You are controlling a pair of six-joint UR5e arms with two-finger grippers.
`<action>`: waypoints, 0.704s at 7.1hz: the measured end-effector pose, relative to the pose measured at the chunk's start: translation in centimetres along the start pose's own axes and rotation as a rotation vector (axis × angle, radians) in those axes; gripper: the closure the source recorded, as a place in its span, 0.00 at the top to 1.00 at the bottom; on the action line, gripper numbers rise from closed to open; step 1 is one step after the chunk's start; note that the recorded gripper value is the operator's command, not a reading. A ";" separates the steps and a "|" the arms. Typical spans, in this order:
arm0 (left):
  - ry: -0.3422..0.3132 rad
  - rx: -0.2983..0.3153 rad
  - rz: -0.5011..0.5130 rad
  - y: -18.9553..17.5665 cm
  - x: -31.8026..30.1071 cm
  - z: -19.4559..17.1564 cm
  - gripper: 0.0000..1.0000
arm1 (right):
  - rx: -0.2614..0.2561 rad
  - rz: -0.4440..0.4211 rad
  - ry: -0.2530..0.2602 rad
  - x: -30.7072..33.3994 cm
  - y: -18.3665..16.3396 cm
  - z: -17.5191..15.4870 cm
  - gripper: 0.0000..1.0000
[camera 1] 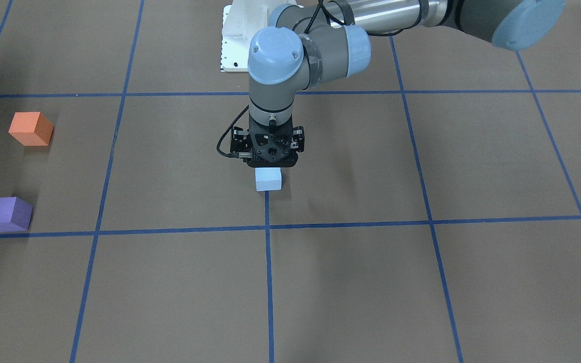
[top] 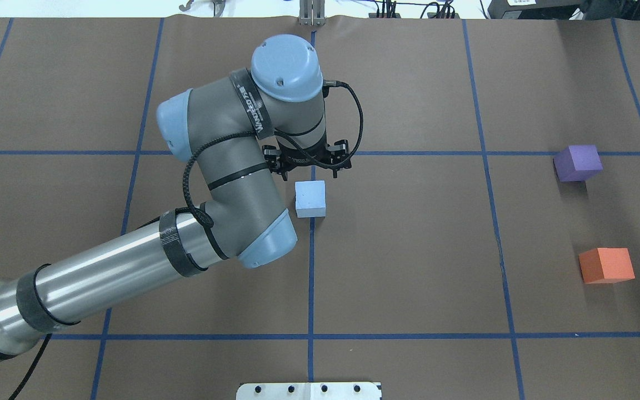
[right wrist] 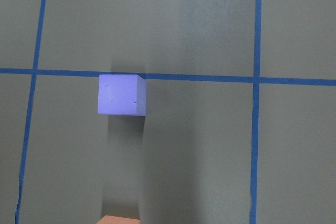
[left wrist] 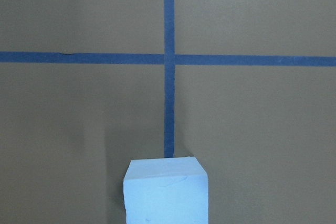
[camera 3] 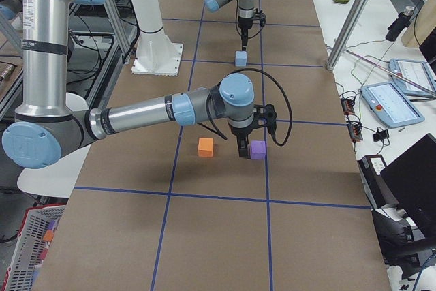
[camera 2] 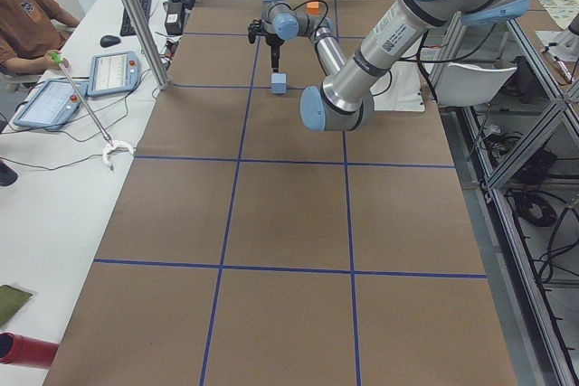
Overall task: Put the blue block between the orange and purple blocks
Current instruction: 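Raise the left gripper away while the right arm reaches toward the cube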
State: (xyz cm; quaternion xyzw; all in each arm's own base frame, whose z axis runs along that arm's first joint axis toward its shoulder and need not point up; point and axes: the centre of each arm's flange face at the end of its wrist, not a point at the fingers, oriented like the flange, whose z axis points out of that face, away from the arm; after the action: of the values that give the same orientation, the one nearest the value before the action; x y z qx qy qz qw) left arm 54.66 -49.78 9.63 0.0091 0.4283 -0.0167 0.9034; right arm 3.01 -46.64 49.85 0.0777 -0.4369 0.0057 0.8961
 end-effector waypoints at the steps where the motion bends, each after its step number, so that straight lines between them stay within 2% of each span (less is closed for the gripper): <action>1: -0.013 0.000 0.018 -0.6 -1.3 -3.0 1.00 | -0.002 0.019 -0.008 -4.2 -2.5 0.0 1.00; 3: -0.081 0.005 0.071 -1.8 -7.4 -6.4 1.00 | -0.023 0.074 -0.028 -16.6 -6.2 1.7 1.00; 4: -0.100 0.018 0.091 -2.0 -11.9 -7.4 1.00 | -0.046 0.111 -0.018 -24.5 -7.4 2.9 1.00; 5: -0.115 0.033 0.113 -1.8 -16.8 -8.4 1.00 | -0.066 0.129 0.027 -32.9 -7.8 4.2 1.00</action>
State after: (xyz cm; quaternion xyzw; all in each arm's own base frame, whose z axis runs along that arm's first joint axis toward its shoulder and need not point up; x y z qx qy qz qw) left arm 37.47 -50.95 17.28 0.0474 0.3743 0.0268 0.9257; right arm -20.07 -53.04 25.57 0.0196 -0.4290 0.0502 0.9017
